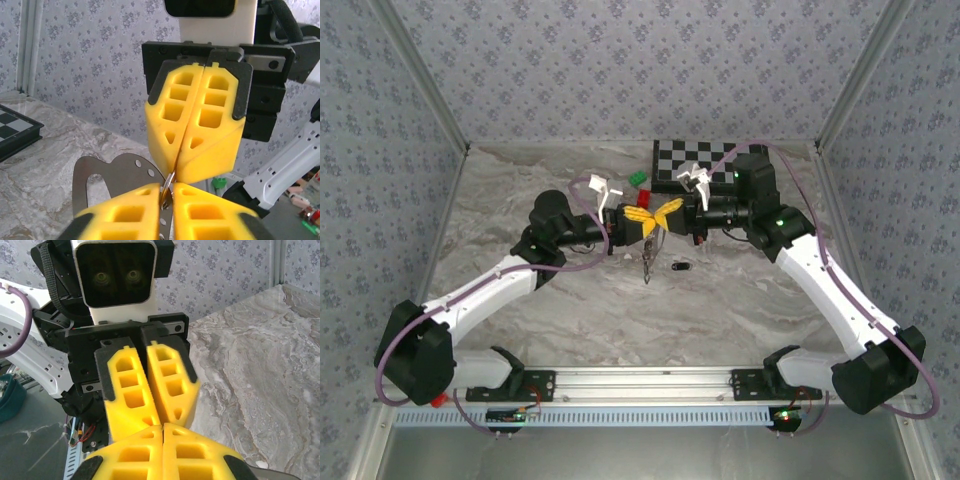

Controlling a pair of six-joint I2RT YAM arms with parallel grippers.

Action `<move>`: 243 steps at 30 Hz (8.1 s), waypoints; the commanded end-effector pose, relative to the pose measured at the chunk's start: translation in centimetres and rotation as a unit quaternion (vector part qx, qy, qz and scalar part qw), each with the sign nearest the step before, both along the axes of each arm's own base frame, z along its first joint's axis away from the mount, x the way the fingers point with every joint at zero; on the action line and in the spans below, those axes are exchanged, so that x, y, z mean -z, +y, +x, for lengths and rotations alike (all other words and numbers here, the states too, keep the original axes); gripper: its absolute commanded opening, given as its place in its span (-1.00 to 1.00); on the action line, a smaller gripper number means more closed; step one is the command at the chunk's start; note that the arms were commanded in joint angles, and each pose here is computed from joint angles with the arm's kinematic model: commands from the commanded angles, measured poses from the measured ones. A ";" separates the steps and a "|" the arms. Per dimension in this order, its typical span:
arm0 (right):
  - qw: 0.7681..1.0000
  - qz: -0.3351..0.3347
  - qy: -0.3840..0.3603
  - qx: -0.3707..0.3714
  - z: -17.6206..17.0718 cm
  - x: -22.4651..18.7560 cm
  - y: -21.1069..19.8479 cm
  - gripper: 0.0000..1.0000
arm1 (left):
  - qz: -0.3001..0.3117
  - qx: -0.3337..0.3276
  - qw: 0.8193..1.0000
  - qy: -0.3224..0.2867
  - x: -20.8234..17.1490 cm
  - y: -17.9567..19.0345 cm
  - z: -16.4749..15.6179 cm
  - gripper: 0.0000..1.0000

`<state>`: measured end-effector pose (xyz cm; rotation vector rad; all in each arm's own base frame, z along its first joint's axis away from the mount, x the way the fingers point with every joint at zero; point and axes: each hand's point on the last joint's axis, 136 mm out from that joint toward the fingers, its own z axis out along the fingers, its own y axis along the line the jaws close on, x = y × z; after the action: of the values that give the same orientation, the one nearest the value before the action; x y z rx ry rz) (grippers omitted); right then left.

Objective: Put the keys on the keyring

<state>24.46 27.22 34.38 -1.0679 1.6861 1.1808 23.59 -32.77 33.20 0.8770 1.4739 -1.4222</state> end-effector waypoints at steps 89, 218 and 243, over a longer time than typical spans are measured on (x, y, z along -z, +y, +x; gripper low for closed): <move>0.968 0.173 -0.053 0.174 1.6 0.1 -1.3 -0.76 | -0.108 -0.095 0.989 0.021 -3.0 -0.9 0.0 -1.00; 0.975 0.108 -0.033 0.193 3.1 1.2 -3.8 -0.33 | -0.044 -0.033 0.995 0.084 -1.9 0.0 1.3 -1.00; 0.989 0.095 -0.018 0.109 1.6 1.3 -0.6 -0.50 | -0.039 -0.015 0.996 0.073 -1.9 -0.4 0.4 -1.00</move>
<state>26.59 26.08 31.51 -0.7207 1.6334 1.1225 25.00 -33.31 32.02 0.6535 1.6401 -1.5428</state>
